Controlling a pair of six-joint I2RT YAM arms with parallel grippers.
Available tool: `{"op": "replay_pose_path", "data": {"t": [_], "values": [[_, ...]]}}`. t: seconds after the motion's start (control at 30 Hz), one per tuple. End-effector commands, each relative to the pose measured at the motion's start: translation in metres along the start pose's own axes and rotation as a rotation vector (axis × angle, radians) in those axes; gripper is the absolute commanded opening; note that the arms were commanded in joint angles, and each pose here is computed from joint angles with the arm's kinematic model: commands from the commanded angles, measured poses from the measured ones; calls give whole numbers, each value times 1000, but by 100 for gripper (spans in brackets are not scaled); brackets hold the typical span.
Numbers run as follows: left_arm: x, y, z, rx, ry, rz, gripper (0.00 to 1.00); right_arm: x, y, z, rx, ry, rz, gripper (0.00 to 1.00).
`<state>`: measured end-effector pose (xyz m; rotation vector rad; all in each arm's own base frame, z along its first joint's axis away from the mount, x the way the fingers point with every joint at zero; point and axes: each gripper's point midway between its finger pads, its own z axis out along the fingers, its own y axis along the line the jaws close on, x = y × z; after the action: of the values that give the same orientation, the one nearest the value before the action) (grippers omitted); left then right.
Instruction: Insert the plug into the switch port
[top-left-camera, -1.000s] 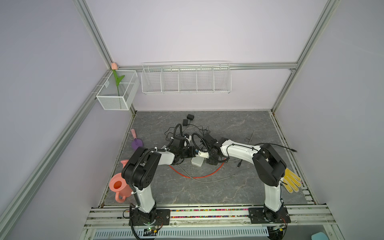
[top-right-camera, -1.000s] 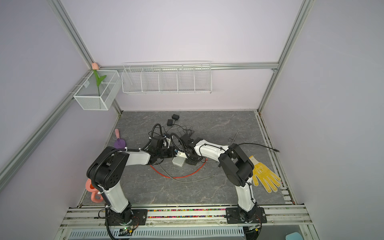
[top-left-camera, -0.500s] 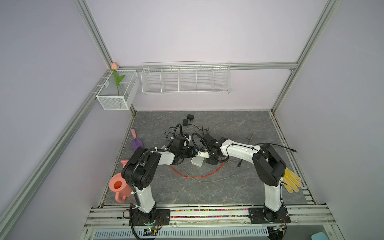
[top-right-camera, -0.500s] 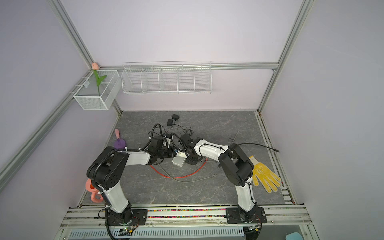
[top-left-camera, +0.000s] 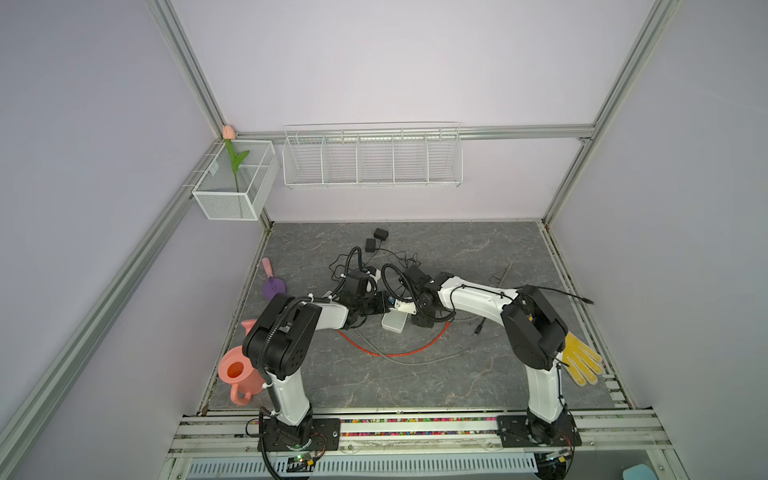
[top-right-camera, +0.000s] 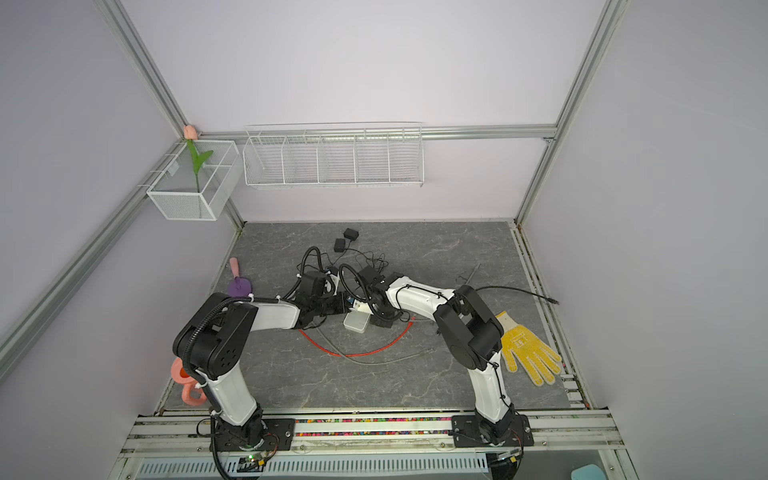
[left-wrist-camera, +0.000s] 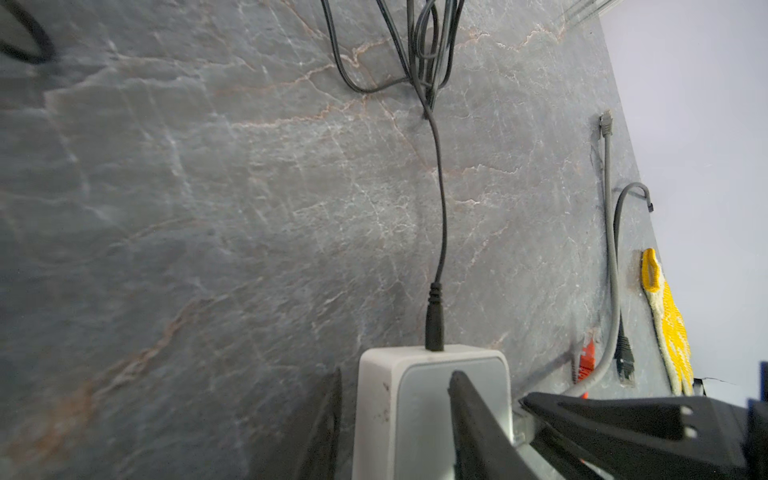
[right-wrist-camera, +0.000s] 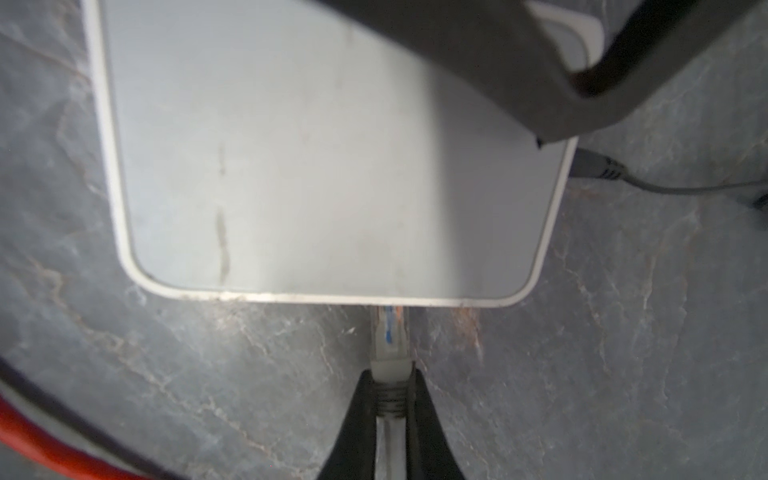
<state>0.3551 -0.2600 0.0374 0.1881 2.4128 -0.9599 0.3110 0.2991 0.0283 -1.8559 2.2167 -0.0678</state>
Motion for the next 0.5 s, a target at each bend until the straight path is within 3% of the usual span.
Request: {"op": "replay_pose_path", "data": {"t": [0.0,0.47], "values": [[32,-6,3,30,101,-5,43,-19,-15,11,40,-50,23,7],[36,-6,6,47,118,-8,43,-35,-16,9,14,-106,33,7]]}}
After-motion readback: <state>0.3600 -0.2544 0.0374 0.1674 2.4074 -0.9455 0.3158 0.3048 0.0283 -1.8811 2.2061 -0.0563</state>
